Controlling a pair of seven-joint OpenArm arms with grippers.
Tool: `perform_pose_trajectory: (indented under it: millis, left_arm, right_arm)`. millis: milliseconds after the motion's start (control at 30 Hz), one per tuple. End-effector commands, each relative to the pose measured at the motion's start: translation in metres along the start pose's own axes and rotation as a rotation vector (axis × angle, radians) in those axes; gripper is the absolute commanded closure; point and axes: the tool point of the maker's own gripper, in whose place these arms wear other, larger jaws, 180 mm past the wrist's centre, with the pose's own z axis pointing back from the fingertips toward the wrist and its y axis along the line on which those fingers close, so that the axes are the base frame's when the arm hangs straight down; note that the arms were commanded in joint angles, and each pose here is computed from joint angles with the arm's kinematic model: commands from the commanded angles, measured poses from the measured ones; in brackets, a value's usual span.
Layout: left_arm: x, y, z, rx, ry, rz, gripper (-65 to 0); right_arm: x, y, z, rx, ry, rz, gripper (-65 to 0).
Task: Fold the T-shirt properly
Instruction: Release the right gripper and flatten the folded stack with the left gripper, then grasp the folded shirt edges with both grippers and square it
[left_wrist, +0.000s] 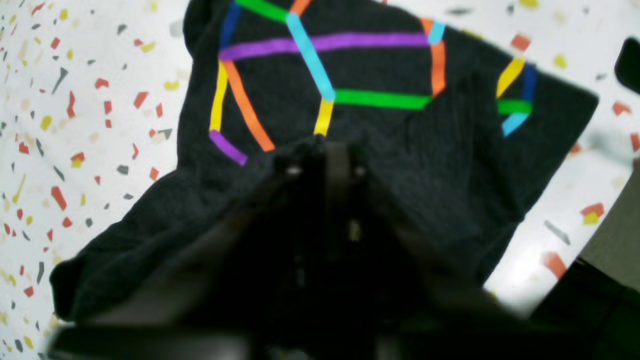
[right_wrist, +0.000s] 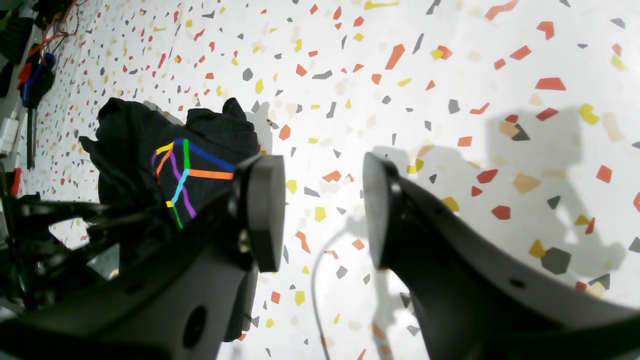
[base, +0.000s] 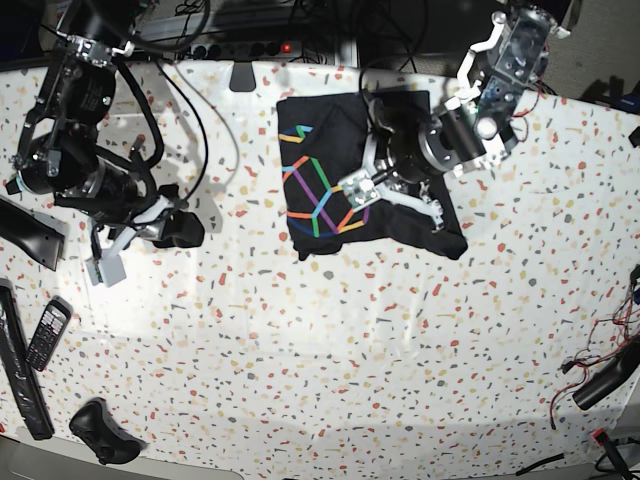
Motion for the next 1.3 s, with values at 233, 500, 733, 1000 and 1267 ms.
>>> perform_pose_trajectory:
  millis: [233, 500, 733, 1000, 1267]
  left_arm:
    - [0.004, 0.002, 0.007, 0.001, 0.021, 0.004, 0.0]
    - [-0.021, 0.008, 0.039, 0.023, 0.021, 0.044, 0.0]
    - [-0.082, 0.018, 0.057, 0.121, 0.203, 0.009, 0.0]
    - [-0.112, 0.026, 0.072, 0.166, 0.322, 0.026, 0.0]
    - [-0.135, 0.049, 0.090, 0.247, 0.440, 0.080, 0.0]
  right_arm:
    - [0.017, 0.002, 0.004, 0.007, -0.054, 0.028, -25.0]
    - [0.018, 0.002, 0.004, 0.008, -0.055, 0.028, -25.0]
    - [0.018, 0.002, 0.004, 0.008, -0.055, 0.028, -25.0]
    - [0.017, 0.002, 0.004, 0.008, -0.054, 0.027, -25.0]
    - [0.017, 0.002, 0.004, 0.008, -0.055, 0.027, -25.0]
